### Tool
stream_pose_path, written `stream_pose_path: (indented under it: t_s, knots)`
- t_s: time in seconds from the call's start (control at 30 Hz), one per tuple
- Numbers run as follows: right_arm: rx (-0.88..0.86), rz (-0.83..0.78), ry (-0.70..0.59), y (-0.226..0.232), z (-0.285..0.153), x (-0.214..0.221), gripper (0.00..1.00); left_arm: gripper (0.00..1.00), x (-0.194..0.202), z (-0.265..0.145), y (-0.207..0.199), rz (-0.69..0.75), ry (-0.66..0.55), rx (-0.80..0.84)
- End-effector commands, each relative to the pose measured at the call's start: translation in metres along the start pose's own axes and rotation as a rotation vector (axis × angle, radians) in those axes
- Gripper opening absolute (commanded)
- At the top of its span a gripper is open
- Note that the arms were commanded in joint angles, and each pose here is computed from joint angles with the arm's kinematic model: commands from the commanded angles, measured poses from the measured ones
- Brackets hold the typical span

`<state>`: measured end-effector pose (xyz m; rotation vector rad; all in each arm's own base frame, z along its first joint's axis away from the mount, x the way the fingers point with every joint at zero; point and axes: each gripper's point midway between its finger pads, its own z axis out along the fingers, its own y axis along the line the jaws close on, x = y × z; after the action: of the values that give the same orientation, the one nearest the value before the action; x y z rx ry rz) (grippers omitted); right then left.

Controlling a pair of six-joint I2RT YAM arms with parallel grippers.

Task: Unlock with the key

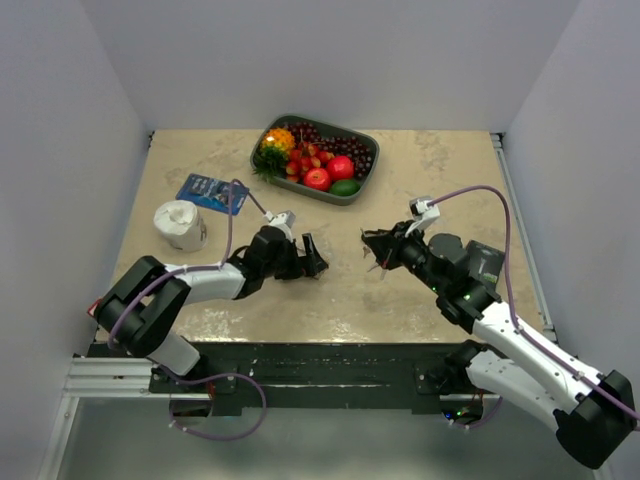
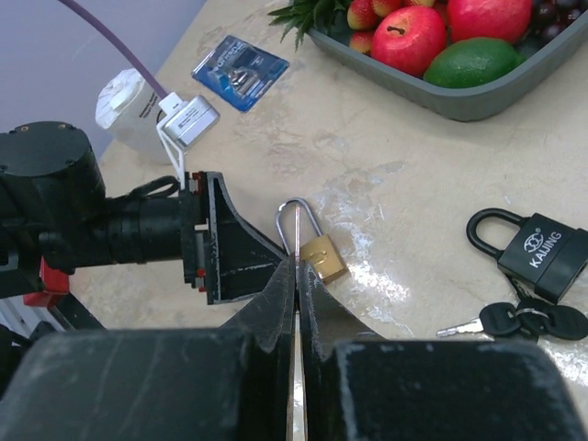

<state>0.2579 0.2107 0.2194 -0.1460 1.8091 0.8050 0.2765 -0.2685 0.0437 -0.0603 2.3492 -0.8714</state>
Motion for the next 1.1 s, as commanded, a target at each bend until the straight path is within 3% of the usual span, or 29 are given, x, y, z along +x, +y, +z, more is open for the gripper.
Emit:
stream_pose_path:
  t_s: [0.0,0.43,0.67,0.87,1.07]
  knots:
    - [0.020,0.011,-0.048,-0.002,-0.006,-0.011,0.00,0.99,-0.012,0.010,0.015,0.101,-0.020,-0.102]
    - [0.040,0.018,-0.043,-0.008,-0.013,-0.006,0.00,0.99,-0.030,0.033,0.004,0.179,-0.017,-0.089]
    - [0.044,0.021,-0.045,-0.009,-0.015,-0.005,0.00,0.99,-0.036,0.014,0.031,0.225,-0.036,-0.254]
    - [0.052,0.029,-0.048,-0.012,-0.014,-0.001,0.00,0.99,-0.016,-0.001,0.054,0.219,0.005,-0.385]
    - [0.063,0.034,-0.040,-0.015,-0.016,0.003,0.00,0.99,0.008,0.004,0.039,0.211,0.059,-0.358]
